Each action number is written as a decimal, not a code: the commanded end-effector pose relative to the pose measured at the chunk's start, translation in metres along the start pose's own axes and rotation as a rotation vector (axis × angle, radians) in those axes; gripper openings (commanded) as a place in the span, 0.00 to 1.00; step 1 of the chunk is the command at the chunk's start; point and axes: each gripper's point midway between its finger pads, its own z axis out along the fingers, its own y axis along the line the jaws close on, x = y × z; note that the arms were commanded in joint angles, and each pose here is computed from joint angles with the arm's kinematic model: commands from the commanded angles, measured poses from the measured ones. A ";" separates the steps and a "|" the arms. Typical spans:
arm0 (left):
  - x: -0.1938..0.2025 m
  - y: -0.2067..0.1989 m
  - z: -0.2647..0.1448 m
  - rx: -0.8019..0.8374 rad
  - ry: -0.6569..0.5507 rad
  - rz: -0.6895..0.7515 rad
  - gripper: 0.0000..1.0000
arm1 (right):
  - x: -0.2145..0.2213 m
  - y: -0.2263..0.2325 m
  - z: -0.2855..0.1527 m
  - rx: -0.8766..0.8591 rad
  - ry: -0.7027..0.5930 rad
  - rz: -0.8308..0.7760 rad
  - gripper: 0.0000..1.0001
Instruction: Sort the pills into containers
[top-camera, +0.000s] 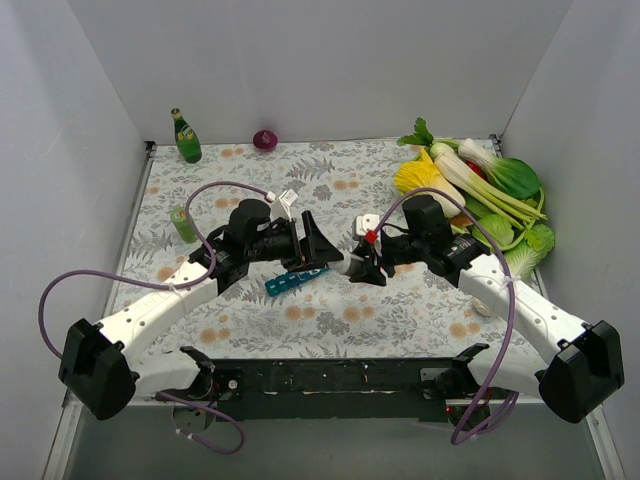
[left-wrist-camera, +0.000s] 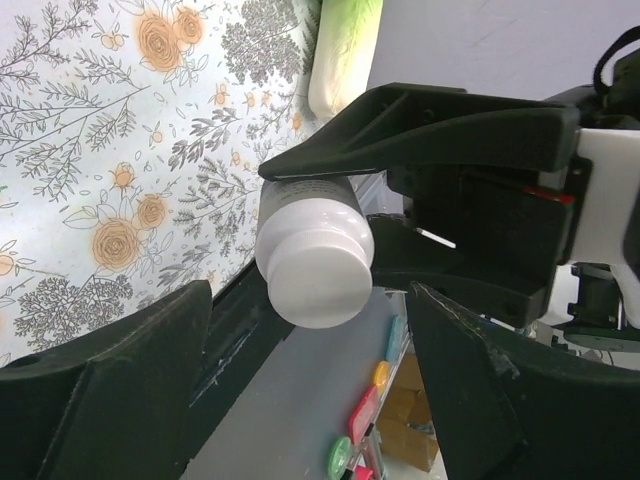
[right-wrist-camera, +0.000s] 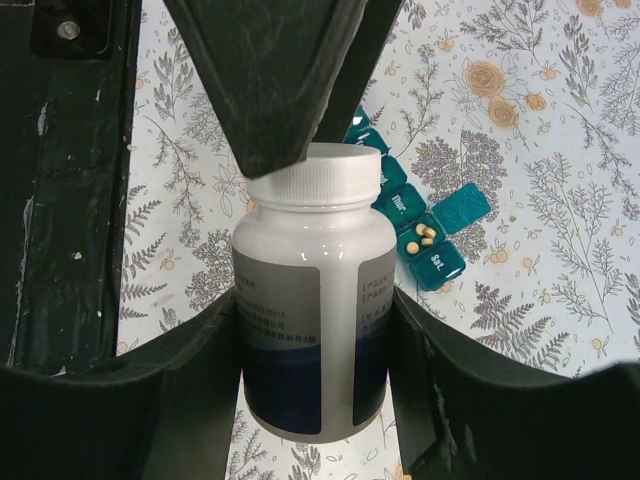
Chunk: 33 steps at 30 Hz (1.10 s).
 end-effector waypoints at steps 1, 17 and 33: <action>-0.002 -0.010 0.005 0.012 -0.009 0.016 0.75 | -0.021 -0.004 -0.005 0.019 -0.043 -0.069 0.01; 0.029 -0.028 0.001 0.220 0.162 0.563 0.00 | -0.025 0.026 0.002 -0.146 -0.137 0.083 0.01; 0.006 -0.049 -0.052 0.195 -0.097 0.988 0.97 | -0.040 0.069 -0.004 -0.418 -0.304 0.285 0.01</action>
